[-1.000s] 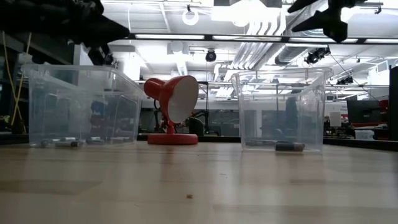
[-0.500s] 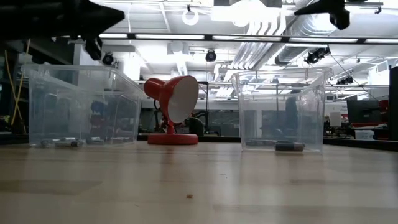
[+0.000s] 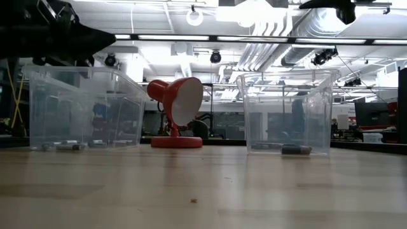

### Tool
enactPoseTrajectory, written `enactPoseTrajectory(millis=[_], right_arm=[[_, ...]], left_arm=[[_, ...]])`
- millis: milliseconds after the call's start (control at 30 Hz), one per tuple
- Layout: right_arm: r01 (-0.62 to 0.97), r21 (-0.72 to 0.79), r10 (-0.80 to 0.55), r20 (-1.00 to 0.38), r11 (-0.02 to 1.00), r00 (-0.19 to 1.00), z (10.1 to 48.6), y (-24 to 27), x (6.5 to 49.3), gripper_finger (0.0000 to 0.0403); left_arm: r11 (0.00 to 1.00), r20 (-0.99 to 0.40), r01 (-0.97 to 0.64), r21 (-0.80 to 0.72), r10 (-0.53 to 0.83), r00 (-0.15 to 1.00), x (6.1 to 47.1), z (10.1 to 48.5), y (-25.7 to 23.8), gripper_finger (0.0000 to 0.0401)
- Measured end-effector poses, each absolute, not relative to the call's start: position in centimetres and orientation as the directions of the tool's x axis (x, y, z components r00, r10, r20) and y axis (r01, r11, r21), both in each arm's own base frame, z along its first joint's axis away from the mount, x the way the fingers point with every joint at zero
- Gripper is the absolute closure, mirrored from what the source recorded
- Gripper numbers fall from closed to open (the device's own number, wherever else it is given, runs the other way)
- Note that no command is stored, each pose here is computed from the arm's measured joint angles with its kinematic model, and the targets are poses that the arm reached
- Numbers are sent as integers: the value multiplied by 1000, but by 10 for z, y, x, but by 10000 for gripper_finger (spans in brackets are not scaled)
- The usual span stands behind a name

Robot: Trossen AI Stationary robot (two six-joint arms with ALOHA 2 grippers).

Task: Sort batteries
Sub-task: Return to Home Position

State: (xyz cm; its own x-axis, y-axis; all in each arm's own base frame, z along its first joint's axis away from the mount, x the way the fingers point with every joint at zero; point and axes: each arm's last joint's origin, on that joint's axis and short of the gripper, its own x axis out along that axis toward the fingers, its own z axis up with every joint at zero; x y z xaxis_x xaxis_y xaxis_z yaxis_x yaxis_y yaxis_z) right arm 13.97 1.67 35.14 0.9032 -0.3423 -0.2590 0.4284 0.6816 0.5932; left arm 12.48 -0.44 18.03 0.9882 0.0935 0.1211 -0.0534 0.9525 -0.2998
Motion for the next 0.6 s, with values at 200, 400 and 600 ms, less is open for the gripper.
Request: enactPoseTrajectory(millis=[200, 400, 600], right_arm=[[433, 537, -325, -288, 724, 901, 341, 18, 141, 215], [400, 457, -311, -260, 795, 914, 311, 18, 143, 257], [312, 503, -266, -165, 806, 950, 254, 16, 129, 388]], left_arm=[[944, 151, -40, -326, 94, 984, 122, 184, -4, 401], [945, 141, -43, -325, 93, 986, 122, 183, -4, 401], [945, 140, -43, -325, 93, 986, 122, 182, -4, 401]])
